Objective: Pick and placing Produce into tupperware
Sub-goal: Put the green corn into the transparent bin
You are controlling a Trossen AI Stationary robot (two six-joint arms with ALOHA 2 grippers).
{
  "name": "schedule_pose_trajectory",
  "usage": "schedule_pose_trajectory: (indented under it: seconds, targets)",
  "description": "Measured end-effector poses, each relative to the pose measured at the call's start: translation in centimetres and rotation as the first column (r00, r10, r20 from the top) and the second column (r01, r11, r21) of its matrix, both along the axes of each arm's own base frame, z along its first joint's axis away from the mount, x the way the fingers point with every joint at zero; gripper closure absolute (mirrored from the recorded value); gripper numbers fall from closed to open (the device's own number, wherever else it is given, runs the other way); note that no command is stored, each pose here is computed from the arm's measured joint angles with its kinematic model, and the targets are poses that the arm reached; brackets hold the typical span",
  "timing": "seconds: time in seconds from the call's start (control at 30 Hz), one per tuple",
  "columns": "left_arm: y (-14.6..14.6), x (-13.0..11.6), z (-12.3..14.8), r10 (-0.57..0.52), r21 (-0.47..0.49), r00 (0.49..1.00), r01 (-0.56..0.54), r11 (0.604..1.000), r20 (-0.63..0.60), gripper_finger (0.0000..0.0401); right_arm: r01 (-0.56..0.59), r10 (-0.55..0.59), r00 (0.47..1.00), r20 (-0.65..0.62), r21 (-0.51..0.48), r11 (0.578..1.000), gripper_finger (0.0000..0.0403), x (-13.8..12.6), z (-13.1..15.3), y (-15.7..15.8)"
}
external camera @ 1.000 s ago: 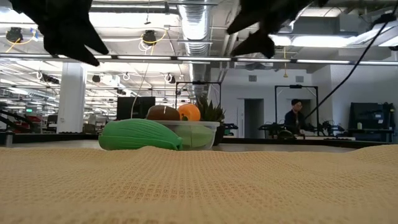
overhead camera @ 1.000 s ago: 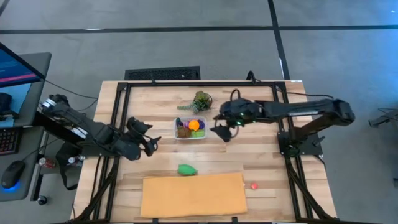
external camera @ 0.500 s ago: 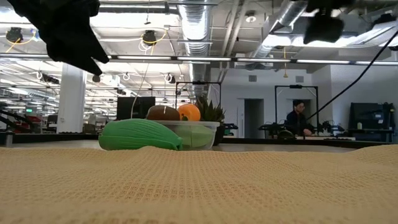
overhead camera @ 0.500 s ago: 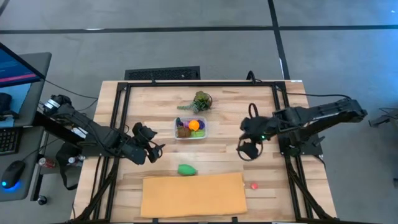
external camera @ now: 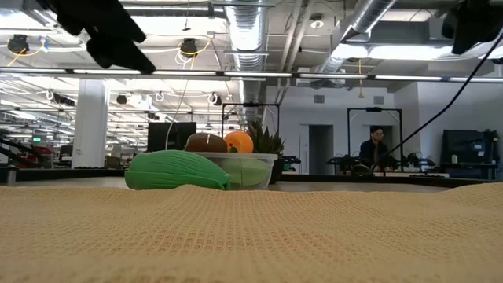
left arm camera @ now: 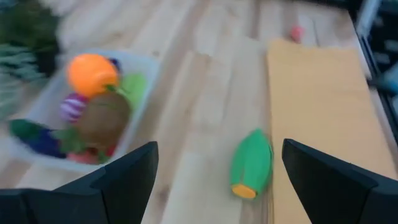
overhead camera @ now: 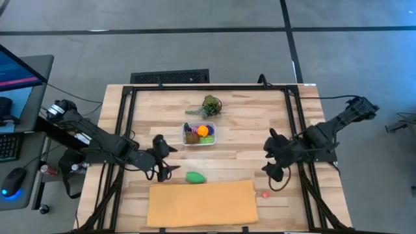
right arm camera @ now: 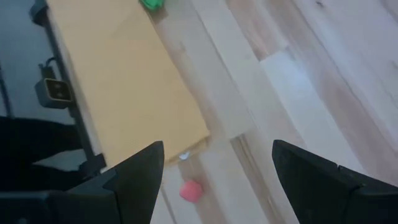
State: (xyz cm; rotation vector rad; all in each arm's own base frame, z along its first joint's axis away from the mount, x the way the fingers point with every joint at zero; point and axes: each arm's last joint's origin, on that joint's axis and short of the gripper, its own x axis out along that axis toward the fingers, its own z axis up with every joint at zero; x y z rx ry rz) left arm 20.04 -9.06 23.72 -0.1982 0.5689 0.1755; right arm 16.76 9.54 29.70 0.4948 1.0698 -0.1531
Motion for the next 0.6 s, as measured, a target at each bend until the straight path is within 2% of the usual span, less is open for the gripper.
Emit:
schedule_pose_trajectory:
  seconds: [0.23, 0.47, 0.6]
  targets:
    - [-0.6, 2.8, -2.5, -0.167, -0.015, 0.982, 0.166, 0.986, -0.085, 0.0069, 0.063, -0.064, 0.998, -0.016, -0.055, 0.997, 0.0112, -1.7, -0.3, 1.4]
    - [-1.0, 5.0, -4.9, -0.241, -0.075, 0.957, 0.232, 0.970, -0.160, 0.0069, 0.115, -0.116, 0.993, -0.018, -0.043, 0.992, 0.0112, -3.3, -0.4, 2.7]
    - [-1.7, 6.2, -5.6, -0.287, -0.077, 0.942, 0.277, 0.958, -0.173, 0.0069, 0.137, -0.138, 0.990, -0.026, -0.038, 0.990, 0.0112, -4.2, -0.5, 3.3]
